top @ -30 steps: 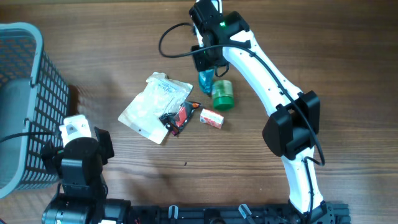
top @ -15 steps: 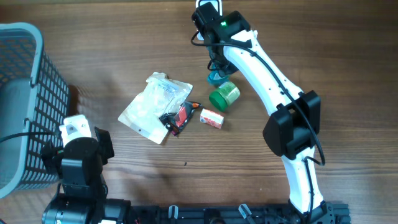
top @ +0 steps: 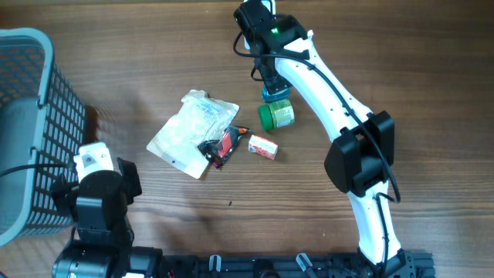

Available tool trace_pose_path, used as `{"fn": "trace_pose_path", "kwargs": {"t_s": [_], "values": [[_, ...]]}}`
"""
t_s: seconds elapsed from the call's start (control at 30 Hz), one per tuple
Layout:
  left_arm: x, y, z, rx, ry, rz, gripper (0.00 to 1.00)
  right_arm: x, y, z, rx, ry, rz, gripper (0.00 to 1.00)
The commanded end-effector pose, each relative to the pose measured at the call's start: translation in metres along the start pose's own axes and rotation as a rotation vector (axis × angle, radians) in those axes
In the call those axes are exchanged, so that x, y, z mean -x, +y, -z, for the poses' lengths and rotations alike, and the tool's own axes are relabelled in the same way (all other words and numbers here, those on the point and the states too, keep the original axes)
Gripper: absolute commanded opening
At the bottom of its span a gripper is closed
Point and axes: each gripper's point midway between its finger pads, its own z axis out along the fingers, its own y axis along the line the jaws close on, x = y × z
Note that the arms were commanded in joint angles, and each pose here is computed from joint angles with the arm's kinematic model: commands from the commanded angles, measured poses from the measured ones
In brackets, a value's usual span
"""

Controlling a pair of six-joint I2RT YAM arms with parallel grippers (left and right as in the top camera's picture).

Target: Scan the item barcode

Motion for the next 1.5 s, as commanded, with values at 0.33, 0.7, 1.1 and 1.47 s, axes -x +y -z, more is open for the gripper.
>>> {"fn": "trace_pose_path", "kwargs": {"t_s": [0.33, 0.7, 1.1, 1.47], "values": [[0.001, 0.003, 0.000, 0.015, -0.003, 0.006, 1.00, -0.009, -0.018, -0.002, -0.074, 0.035, 0.236, 1.00], [0.001, 0.003, 0.000, 0.015, -0.003, 0.006, 1.00, 0.013, -0.026, 0.093, 0.021, 0.079, 0.532, 1.00], [0.001, 0.003, 0.000, 0.015, -0.003, 0.006, 1.00, 0.012, -0.002, 0.162, 0.316, 0.068, 1.109, 1.00], [0.001, 0.003, 0.000, 0.015, -0.003, 0.006, 1.00, 0.026, 0.010, 0.112, 0.316, 0.115, 1.286, 1.00]]}}
